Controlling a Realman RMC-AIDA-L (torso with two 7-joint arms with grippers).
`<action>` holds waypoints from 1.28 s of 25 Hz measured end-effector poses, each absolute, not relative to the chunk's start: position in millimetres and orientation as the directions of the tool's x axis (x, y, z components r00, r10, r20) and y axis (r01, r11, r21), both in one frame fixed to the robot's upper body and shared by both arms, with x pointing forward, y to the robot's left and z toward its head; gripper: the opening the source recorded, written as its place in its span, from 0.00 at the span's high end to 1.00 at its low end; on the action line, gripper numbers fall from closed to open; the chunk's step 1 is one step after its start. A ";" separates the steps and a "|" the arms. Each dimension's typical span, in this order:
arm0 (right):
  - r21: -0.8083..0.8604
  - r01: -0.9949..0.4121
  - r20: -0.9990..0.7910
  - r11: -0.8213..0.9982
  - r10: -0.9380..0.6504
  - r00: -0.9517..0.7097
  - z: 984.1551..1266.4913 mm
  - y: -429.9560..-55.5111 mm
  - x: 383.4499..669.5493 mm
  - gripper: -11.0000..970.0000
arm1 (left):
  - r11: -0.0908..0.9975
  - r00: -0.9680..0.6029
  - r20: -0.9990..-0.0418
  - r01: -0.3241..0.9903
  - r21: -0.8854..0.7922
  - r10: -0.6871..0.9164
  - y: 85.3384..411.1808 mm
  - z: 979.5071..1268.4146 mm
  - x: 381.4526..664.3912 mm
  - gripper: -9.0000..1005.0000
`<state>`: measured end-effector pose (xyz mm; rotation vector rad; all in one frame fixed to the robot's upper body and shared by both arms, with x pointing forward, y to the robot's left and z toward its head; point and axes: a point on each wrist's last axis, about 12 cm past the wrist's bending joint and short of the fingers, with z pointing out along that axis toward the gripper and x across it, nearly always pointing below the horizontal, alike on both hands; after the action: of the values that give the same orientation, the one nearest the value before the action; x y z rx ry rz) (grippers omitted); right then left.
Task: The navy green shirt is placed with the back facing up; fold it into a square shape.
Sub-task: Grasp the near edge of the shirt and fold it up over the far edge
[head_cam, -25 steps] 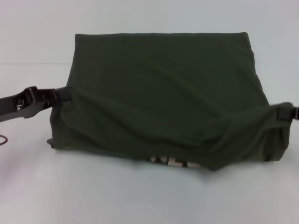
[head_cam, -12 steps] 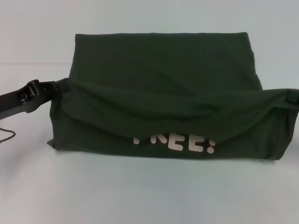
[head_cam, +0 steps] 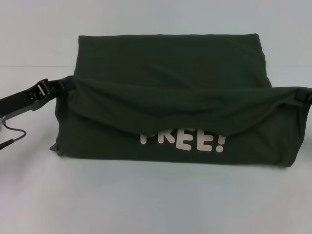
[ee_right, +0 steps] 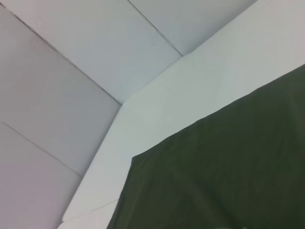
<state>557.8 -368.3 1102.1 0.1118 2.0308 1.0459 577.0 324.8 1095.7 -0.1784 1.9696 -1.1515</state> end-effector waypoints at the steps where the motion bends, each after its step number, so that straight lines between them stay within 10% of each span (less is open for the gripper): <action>1: 0.706 -0.272 -0.637 0.654 0.417 -0.649 1101.6 -366.4 559.7 0.92 | 0.583 -0.634 -0.593 0.263 -0.769 -0.496 323.8 1094.6 579.6 0.94; 32: 0.607 -0.279 -0.725 0.745 0.374 -0.579 1105.6 -341.4 602.0 0.92 | 0.720 -0.514 -0.710 0.230 -0.655 -0.481 297.1 1084.1 608.7 0.94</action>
<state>602.0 -341.4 1105.6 0.0721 2.0052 0.8776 608.7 297.1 1084.1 -0.1932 1.9209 -0.8895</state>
